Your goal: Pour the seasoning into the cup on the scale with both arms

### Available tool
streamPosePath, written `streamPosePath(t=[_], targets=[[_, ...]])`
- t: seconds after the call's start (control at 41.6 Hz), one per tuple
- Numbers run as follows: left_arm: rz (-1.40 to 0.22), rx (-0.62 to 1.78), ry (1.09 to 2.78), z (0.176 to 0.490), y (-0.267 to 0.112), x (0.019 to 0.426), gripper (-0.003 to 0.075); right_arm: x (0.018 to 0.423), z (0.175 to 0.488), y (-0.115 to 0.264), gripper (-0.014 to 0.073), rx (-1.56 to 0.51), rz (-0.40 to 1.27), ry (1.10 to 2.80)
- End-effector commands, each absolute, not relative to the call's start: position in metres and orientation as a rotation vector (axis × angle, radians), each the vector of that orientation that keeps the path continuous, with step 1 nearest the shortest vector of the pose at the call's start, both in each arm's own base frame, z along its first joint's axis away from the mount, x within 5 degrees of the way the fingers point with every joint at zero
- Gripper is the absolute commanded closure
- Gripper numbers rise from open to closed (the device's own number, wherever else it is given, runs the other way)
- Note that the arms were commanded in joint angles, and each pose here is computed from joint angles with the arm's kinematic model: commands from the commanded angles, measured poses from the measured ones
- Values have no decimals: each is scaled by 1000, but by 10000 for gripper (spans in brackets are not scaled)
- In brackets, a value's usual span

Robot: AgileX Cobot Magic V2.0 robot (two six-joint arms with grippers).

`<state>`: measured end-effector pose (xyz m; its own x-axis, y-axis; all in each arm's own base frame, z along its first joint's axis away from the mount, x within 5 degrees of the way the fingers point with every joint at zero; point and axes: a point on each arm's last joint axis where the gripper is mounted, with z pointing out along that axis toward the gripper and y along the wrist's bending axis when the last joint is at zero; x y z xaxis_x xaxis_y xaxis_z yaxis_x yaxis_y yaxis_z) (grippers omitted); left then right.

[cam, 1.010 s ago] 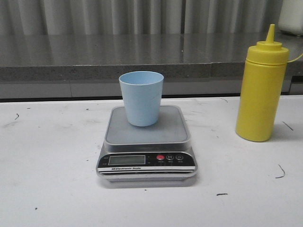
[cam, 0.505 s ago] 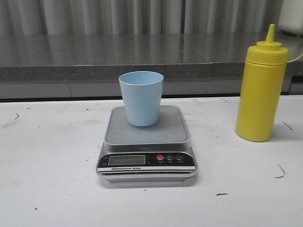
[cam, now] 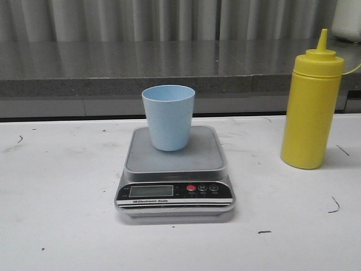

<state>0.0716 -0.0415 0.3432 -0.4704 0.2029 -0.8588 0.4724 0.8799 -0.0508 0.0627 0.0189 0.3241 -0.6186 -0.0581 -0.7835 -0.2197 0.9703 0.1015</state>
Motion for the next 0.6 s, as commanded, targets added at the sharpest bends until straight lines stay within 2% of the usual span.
streamPosePath(t=[0.0,0.12,0.313,0.481,0.577], targets=[[-390,465,1977,357,-44,74,325,66,338,19,585,-209,230,2136],[-384,491,1970,357,-45,73,376,66,338,19,717,-209,230,2136],[-412,568,1952,357,-49,71,520,66,339,19,717,-209,231,2134],[-421,566,1953,357,-49,70,738,66,338,19,717,-210,227,2147],[-421,566,1953,357,-49,70,740,66,337,19,717,-210,225,2154]])
